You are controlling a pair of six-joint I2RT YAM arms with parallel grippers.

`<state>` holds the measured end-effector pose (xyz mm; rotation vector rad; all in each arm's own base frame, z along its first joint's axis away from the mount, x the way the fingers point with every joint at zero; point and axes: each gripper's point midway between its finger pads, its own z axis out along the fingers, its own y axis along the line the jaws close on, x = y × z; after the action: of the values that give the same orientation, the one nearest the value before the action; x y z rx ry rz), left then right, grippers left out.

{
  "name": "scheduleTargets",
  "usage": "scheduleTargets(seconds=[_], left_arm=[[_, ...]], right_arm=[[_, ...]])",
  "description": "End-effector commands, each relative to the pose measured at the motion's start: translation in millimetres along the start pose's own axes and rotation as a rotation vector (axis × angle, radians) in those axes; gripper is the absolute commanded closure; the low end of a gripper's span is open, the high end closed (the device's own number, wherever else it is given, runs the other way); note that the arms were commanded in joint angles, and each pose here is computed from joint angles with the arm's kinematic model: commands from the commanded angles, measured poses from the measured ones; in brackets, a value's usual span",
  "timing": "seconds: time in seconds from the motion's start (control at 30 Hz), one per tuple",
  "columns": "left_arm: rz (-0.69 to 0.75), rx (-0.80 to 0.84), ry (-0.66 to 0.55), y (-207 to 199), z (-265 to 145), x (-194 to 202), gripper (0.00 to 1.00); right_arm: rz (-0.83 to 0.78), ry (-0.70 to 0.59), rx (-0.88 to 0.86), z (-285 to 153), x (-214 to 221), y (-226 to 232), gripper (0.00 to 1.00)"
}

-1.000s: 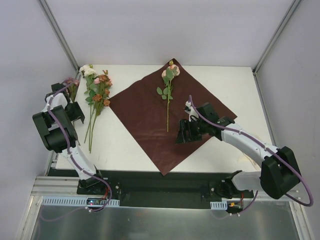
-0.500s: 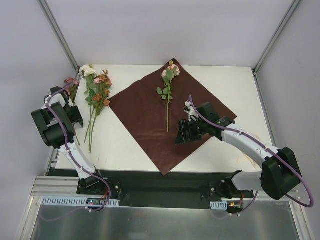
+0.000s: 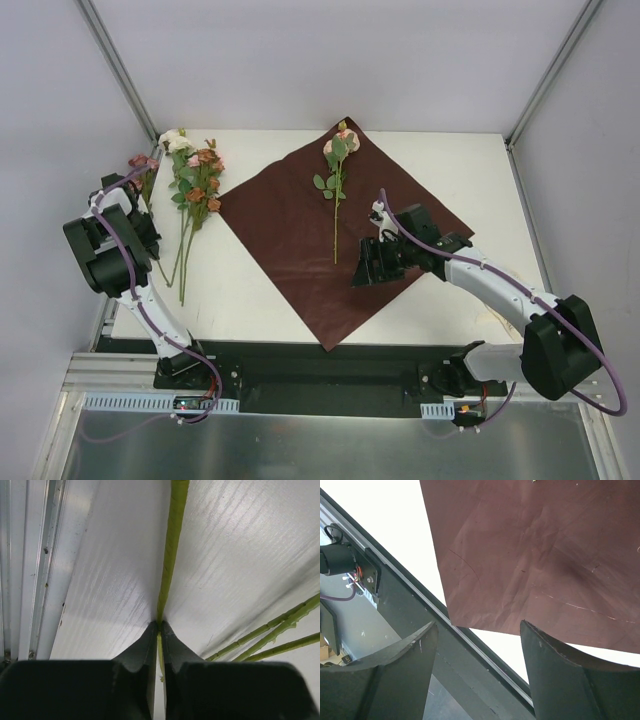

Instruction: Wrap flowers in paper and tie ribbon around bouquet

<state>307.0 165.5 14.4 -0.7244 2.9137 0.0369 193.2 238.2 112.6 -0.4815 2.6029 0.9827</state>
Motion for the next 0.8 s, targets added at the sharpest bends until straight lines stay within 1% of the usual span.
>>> scheduleTargets(seconds=[0.0,0.1,0.13,0.2,0.23,0.27,0.37,0.4,0.43,0.5,0.63,0.73,0.77], left_arm=[[-0.004,-0.091,0.083,20,18,23,1.0],[-0.045,-0.186,0.051,35,8,18,1.0],[-0.062,-0.245,0.028,41,0,14,1.0],[-0.119,-0.306,-0.046,45,-22,7,1.0],[-0.123,-0.354,-0.077,47,-34,6,1.0],[-0.136,-0.348,-0.129,43,-51,3,1.0],[-0.136,-0.304,-0.22,26,-81,2,1.0],[-0.145,-0.285,-0.237,21,-87,3,1.0],[-0.146,-0.265,-0.224,16,-92,10,1.0],[-0.186,-0.197,-0.238,4,-104,17,1.0],[-0.216,-0.052,-0.255,-21,-123,27,1.0],[-0.254,0.061,-0.301,-39,-143,30,1.0],[-0.257,0.12,-0.34,-49,-157,32,1.0]], right_arm=[[-0.05,-0.05,-0.033,-7,-17,10,0.31],[-0.046,-0.048,-0.031,-7,-16,9,0.31],[-0.045,-0.047,-0.03,-7,-16,9,0.31],[-0.035,-0.054,-0.027,-8,-18,7,0.31],[-0.033,-0.055,-0.035,-9,-19,8,0.31],[-0.027,-0.056,-0.038,-9,-20,8,0.3],[-0.02,-0.058,-0.041,-10,-21,8,0.31],[-0.02,-0.058,-0.041,-10,-21,8,0.31],[-0.017,-0.056,-0.04,-10,-20,8,0.31],[-0.011,-0.055,-0.035,-10,-20,7,0.31],[-0.001,-0.041,-0.024,-9,-18,4,0.3],[0.006,-0.033,-0.018,-9,-18,4,0.3],[0.002,-0.033,-0.017,-9,-17,4,0.31]])
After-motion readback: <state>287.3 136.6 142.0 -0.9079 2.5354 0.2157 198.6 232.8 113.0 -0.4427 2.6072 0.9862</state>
